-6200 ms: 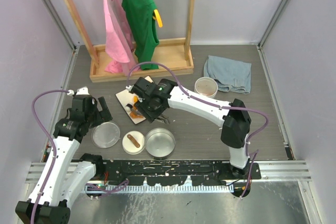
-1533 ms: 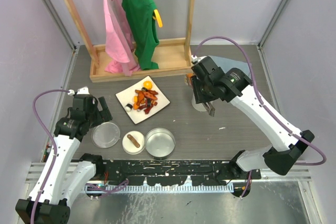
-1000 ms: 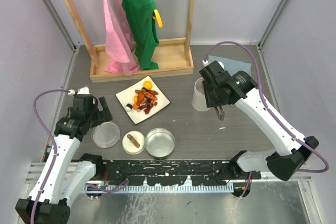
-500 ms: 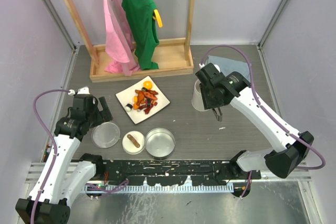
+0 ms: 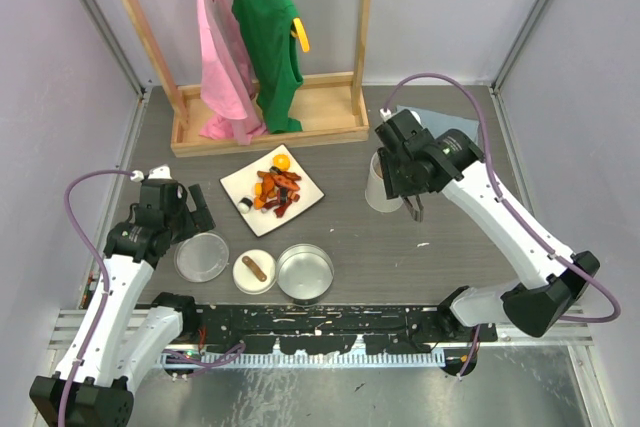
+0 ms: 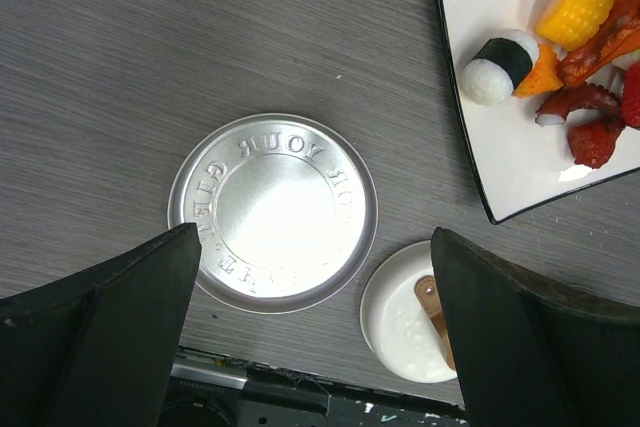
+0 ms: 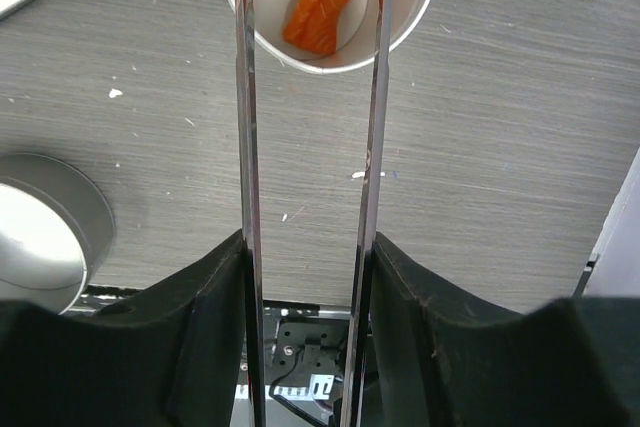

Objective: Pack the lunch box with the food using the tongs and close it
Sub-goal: Place the fake food in the packing box, then pick up the fake food from the plate.

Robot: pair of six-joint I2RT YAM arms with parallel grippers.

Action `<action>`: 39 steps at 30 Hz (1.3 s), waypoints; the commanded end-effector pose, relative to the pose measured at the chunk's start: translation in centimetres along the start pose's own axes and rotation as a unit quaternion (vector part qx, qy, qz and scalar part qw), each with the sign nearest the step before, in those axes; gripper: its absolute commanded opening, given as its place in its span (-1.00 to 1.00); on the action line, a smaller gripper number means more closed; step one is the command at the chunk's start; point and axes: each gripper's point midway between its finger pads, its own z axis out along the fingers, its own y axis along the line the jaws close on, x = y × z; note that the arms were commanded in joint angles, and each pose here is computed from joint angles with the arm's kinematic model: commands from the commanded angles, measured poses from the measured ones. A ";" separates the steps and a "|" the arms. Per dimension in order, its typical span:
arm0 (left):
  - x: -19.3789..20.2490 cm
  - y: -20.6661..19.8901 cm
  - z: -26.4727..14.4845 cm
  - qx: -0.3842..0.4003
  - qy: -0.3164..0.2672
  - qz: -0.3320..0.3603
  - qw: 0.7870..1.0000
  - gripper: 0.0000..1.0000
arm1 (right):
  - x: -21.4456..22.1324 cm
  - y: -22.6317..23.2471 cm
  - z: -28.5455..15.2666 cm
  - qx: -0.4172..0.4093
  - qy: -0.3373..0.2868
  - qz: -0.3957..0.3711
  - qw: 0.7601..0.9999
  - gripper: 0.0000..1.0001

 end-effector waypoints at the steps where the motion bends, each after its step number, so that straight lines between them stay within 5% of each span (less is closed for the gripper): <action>1: -1.0 -0.4 0.0 0.007 -0.019 -0.009 1.000 0.99 | -3.0 0.5 -3.4 -0.048 -0.070 0.025 0.996 0.05; 13: -1.1 -0.4 0.1 0.007 -0.018 -0.010 1.000 0.99 | -5.2 7.3 -5.8 -0.225 -0.093 0.048 0.969 0.03; 24: -1.0 -0.4 0.0 0.008 -0.019 -0.009 1.000 0.99 | -5.0 14.9 -0.7 -0.195 -0.046 -0.022 0.979 0.04; 39: -1.2 -0.5 -0.2 0.011 -0.027 -0.011 1.000 1.00 | -7.7 21.8 6.2 -0.201 -0.037 0.007 0.979 0.09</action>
